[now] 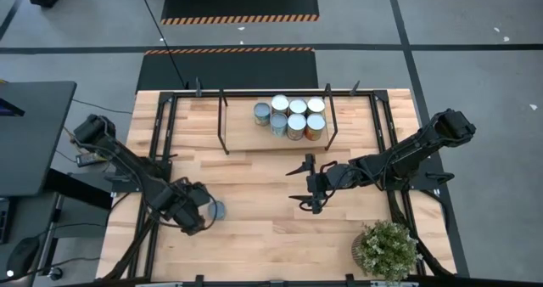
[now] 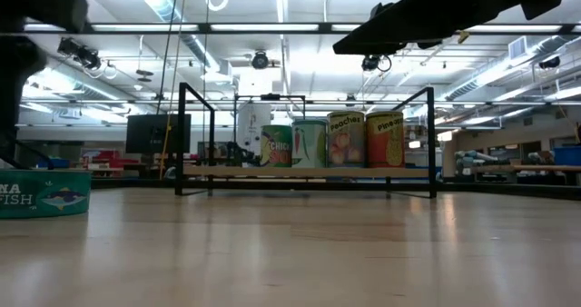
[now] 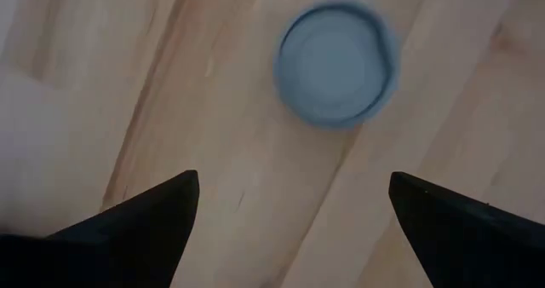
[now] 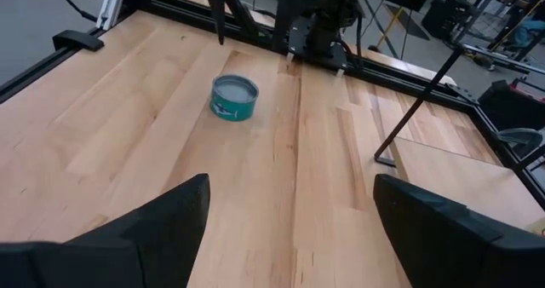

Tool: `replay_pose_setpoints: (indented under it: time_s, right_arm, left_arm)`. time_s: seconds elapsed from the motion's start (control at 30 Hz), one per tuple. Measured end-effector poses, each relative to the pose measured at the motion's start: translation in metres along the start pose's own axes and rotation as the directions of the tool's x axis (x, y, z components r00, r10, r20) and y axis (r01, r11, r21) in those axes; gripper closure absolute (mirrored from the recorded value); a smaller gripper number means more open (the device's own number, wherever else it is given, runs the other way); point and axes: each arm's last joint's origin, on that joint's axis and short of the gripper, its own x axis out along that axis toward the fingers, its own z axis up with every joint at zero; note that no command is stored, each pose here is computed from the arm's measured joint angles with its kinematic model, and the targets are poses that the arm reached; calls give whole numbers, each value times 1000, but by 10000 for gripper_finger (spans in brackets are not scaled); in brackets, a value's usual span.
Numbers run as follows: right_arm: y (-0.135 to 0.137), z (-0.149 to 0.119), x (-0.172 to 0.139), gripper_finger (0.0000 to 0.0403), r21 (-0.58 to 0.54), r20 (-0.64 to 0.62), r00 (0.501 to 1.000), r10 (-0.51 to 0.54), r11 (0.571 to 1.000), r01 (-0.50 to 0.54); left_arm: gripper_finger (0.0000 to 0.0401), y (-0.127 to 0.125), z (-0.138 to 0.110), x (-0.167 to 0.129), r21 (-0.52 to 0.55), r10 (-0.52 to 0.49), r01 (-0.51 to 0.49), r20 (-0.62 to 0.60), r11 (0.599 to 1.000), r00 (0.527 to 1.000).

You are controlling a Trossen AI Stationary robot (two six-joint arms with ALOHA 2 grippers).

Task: Pick and place cans onto a shelf
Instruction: Put the canned tuna fish on the shelf

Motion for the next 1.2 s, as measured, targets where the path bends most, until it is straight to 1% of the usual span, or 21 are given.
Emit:
replay_pose_setpoints:
  time_s: [0.07, 0.17, 0.27, 0.33, 0.47, 0.53, 0.6, 0.8, 0.97, 1.07, 1.2]
  right_arm:
    - [0, 0, 0, 65, 0, 0, 1000, 0, 1000, 0]
    - [0, 0, 0, 65, 0, 0, 1000, 1, 1000, -1]
    - [-1, 0, 0, 65, -2, 0, 1000, -1, 1000, 1]
    - [-3, 0, 1, 65, 2, 6, 1000, 13, 1000, -13]
    - [-6, 0, 2, 65, 15, 13, 999, 49, 999, -49]
    - [-6, 0, 2, 65, 13, 14, 999, 49, 999, -49]
    - [-6, -1, 2, 65, 11, 13, 999, 49, 999, -49]
    - [-7, 0, 2, 65, 8, 19, 999, 47, 999, -47]
    - [-7, 1, 3, 65, -6, 27, 999, 44, 999, -44]
    - [-9, 1, 3, 65, -38, 34, 999, 33, 999, -32]
    - [-15, 1, 4, 65, -57, 43, 999, 12, 998, -10]
  left_arm:
    - [13, 5, -6, 5, -30, -4, 4, -6, 1000, 1000]
    - [13, 10, -14, 14, -41, 16, -16, -11, 999, 1000]
    - [12, 12, -18, 26, -40, 16, -15, 20, 999, 1000]
    - [12, 12, -17, 34, -39, -22, 24, 50, 999, 998]
    - [12, 7, -16, 47, -27, -155, 158, 85, 987, 984]
    - [12, 7, -14, 50, -33, -178, 183, 111, 983, 978]
    - [12, 8, -12, 52, -37, -173, 178, 120, 983, 978]
    - [12, 7, -9, 51, -6, -178, 181, 163, 983, 970]
    - [12, 4, -9, 60, 1, -134, 135, 174, 991, 976]
    - [12, 0, -9, 70, 15, -92, 91, 163, 996, 982]
    - [12, -7, -6, 76, 36, -64, 59, 166, 998, 984]
